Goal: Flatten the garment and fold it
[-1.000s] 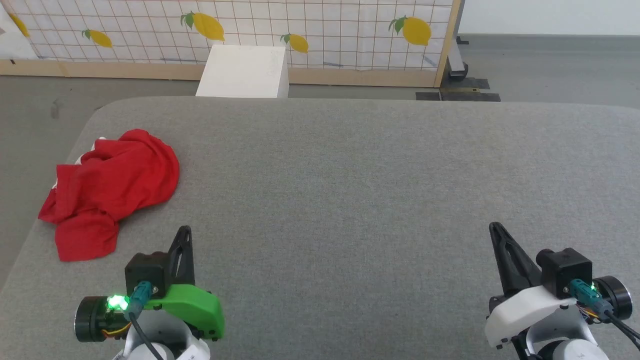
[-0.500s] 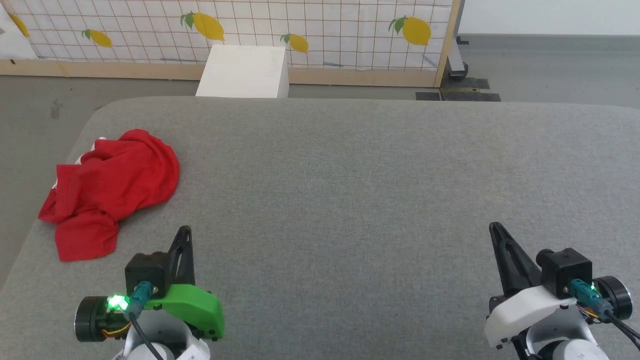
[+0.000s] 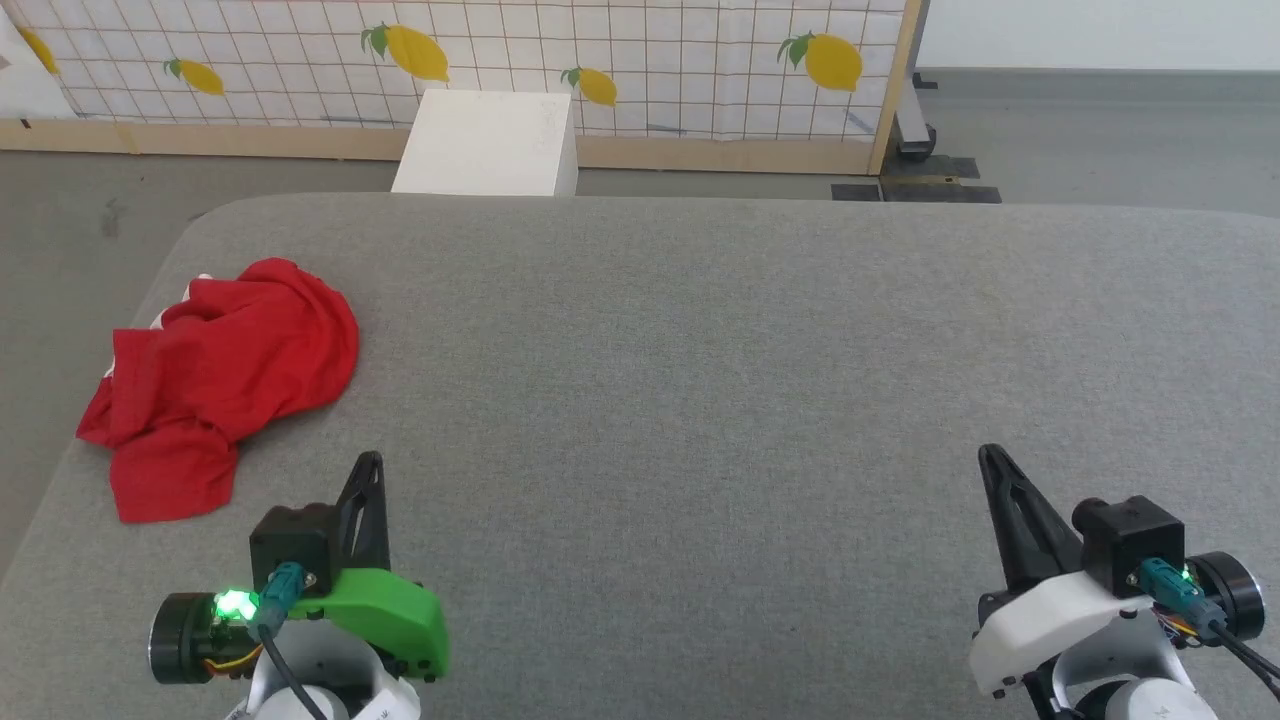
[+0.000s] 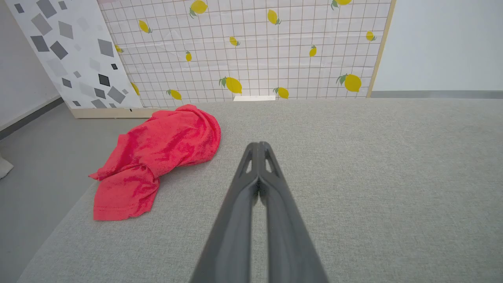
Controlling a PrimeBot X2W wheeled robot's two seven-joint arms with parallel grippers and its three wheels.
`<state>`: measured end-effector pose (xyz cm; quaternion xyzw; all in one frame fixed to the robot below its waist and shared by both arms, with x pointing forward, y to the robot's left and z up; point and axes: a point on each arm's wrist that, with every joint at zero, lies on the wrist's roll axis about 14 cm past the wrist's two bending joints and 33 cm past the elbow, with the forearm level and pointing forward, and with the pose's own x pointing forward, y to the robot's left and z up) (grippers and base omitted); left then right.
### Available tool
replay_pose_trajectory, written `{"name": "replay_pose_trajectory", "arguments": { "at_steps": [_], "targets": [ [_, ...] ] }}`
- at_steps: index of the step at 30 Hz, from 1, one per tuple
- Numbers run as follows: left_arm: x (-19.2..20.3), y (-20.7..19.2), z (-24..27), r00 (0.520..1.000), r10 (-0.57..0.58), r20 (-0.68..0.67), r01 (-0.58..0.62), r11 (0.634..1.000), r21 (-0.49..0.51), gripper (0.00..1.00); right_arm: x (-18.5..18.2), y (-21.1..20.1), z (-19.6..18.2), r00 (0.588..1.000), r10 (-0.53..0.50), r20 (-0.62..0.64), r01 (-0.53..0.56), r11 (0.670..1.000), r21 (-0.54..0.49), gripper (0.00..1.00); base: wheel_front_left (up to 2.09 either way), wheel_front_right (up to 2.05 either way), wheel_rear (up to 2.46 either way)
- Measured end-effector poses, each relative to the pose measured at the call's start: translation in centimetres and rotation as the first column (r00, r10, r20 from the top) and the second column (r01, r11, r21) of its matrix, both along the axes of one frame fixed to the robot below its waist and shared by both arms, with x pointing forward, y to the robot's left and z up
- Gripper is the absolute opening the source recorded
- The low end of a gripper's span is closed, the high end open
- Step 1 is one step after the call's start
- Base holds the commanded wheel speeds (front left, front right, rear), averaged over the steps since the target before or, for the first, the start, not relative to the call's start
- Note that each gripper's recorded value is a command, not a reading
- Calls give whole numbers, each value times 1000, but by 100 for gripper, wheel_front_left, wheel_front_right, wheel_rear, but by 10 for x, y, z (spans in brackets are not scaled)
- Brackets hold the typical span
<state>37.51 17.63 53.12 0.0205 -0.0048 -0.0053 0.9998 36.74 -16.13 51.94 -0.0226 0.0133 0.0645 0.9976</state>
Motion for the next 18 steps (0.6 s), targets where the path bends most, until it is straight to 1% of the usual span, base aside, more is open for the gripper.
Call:
{"name": "replay_pose_trajectory", "arguments": {
  "at_steps": [1, 18],
  "targets": [
    [0, 0, 0, 1000, -1, 0, 1, 1000, -1, 100, 0, 0, 0, 1000, 0, 0, 0, 1000, 0, 100, 0, 0, 0],
    [0, -8, -6, 1000, -22, -7, 22, 1000, -22, 100, 0, -2, 2, 1000, -5, 17, 5, 1000, 2, 100, 0, 0, 0]
  ]
}}
